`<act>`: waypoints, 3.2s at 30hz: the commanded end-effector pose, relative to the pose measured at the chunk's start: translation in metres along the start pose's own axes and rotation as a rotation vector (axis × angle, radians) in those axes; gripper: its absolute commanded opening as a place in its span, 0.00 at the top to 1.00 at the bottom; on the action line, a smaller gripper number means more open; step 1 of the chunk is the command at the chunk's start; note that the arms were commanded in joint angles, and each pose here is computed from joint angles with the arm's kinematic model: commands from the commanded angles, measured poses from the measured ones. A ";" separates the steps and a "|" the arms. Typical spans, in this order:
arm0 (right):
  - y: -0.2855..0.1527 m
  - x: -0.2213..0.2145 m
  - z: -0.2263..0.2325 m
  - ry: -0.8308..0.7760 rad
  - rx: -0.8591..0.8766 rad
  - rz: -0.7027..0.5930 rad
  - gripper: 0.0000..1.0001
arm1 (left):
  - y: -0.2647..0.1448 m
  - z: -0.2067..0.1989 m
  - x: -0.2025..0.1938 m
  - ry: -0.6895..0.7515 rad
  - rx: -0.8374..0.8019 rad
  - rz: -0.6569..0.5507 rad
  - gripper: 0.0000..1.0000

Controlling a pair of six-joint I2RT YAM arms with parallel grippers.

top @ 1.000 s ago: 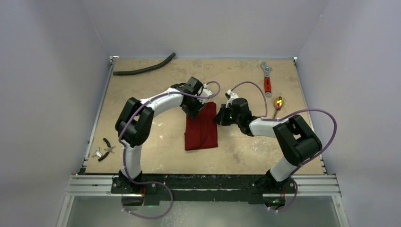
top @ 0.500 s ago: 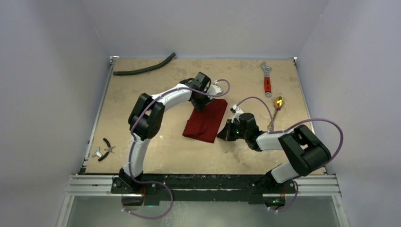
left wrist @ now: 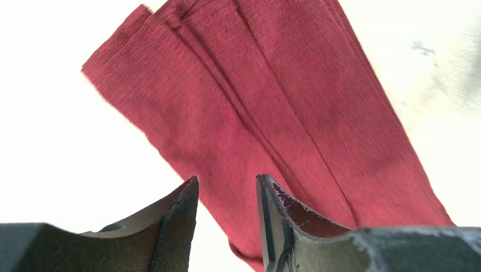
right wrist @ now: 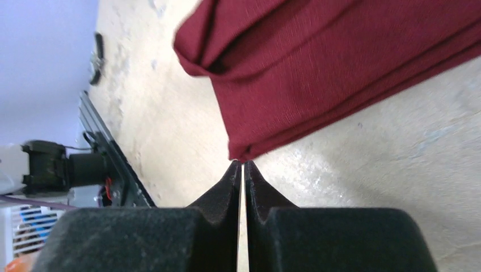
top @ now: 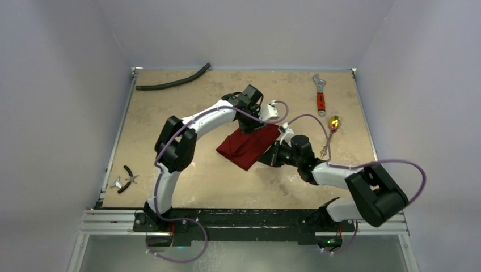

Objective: Fold the napkin into a case and place the utensils inside
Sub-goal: Smooth out the 2/3-rectangle-folded napkin at the center of the board.

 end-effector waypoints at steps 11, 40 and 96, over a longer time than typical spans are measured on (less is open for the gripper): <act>-0.008 0.112 -0.017 0.114 -0.111 -0.259 0.98 | -0.052 -0.023 -0.008 -0.075 0.170 -0.134 0.57; 0.024 0.121 -0.071 0.141 -0.177 -0.198 1.00 | -0.009 -0.032 -0.011 -0.005 0.193 -0.023 0.45; 0.034 0.097 -0.099 0.220 -0.256 -0.226 1.00 | -0.025 -0.063 0.004 -0.144 0.035 -0.125 1.00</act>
Point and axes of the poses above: each gripper's point midway between its finger pads, its own y axis out along the fingers, its own z axis along the line the jaws close on, x = y × z, the point moved 3 cm from there along -y, back along the fingers, and after that the axes turned 2 degrees about y, right-handed, at the moved point
